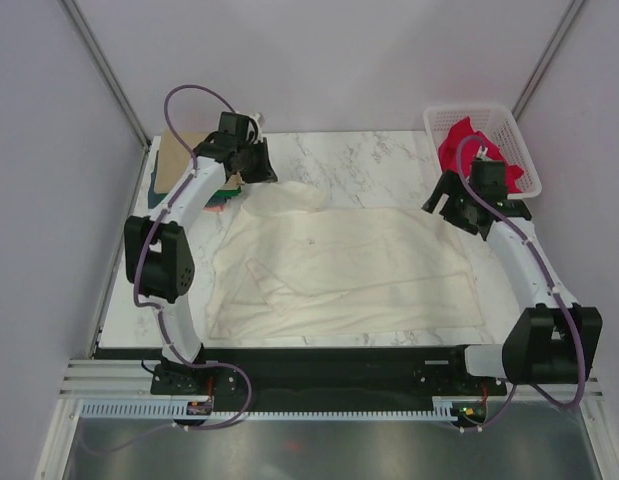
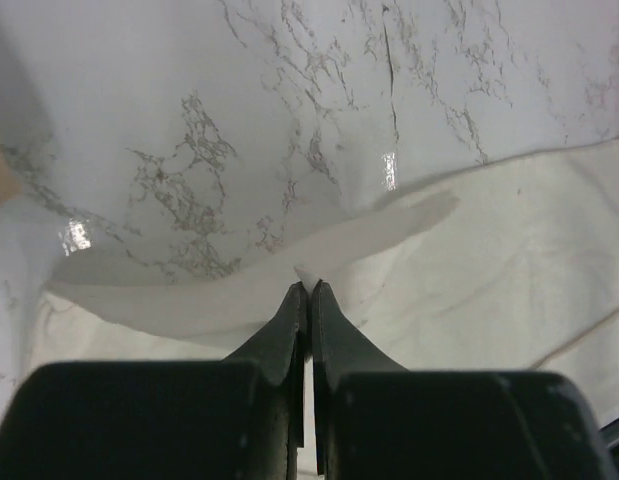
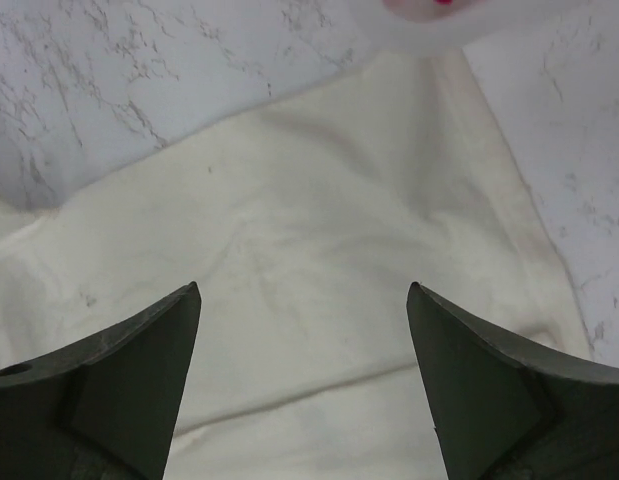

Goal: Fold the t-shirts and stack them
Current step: Fold the tshirt

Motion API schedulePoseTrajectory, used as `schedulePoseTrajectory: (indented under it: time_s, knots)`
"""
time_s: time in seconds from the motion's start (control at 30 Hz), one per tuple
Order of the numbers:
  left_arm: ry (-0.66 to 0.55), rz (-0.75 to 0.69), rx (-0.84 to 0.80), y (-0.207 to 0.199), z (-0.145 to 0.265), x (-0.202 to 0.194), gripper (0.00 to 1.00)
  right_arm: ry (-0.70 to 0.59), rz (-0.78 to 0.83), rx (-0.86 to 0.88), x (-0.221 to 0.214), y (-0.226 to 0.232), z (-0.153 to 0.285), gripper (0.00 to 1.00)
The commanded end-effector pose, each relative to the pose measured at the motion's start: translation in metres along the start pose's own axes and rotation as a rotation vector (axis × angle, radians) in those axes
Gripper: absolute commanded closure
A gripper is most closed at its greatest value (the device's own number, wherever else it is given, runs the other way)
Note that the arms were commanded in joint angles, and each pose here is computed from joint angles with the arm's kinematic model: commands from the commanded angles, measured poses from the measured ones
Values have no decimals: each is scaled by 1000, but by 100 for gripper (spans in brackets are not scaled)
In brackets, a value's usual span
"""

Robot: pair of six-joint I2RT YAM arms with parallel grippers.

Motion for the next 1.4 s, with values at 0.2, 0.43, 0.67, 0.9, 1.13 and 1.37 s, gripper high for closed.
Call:
schedulePoseTrajectory:
  time_s: [0.2,0.43,0.67,0.9,1.13,1.37]
  knots:
    - [-60,61,177,52,55,-2,98,-59,123,-137,50,51,-62,11]
    - [-58,179,210,88,66,1,98,3,185,-191,45,68,-117,14]
    - [-83,217,239,105,76,6,98,3,201,-247,51,68,-147,14]
    - [-53,218,173,101,70,4,98,11,223,-307,52,63,-175,22]
    - [-73,257,213,118,77,7,98,31,242,-394,41,48,-198,29]
    - [-59,263,194,117,73,6,98,35,247,-417,39,43,-222,30]
Point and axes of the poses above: each gripper's point midway between its finger pads, its own z axis back along the fingers, its own y axis along the line the jaws close on, x = y × z, the point moved 6 cm from there along z, back along the fingers, and after that the axes turned 2 degrees about z, right-handed, at the moved point
